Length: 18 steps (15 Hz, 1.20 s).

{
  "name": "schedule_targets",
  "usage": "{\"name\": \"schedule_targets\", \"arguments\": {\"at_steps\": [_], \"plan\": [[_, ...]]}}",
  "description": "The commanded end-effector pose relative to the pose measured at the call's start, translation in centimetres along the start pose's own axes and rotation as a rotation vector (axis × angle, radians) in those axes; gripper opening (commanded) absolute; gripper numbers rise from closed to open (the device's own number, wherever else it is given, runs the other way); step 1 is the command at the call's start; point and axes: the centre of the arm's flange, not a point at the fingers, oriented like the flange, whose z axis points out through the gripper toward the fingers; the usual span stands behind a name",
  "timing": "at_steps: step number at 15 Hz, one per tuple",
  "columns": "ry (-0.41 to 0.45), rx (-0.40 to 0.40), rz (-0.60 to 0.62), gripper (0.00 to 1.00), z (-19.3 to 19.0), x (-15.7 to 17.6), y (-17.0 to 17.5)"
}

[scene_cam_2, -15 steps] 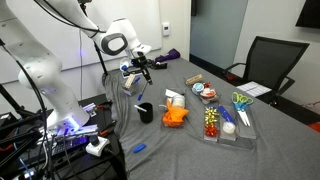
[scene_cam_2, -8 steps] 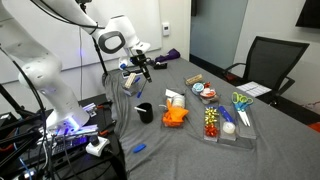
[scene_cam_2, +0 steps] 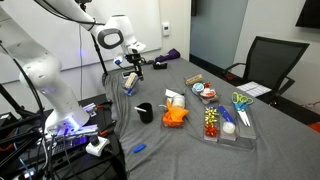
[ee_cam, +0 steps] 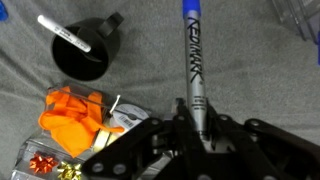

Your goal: Remove the blue marker from the black mug and put it in the container on the left.

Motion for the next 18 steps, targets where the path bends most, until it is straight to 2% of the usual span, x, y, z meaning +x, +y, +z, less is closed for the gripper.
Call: {"name": "schedule_targets", "arguments": {"at_steps": [1,7,10,18], "plan": [[-0.075,0.035,0.092,0.04,-0.2,-1.1,-3.0],[-0.112,0.1,0.284,0.04,0.8,-1.5,-7.4],[-0.106,0.086,0.33,0.04,1.5,-1.3,-9.0],[-0.012,0.068,0.416,0.04,4.3,1.1,-11.3]]}}
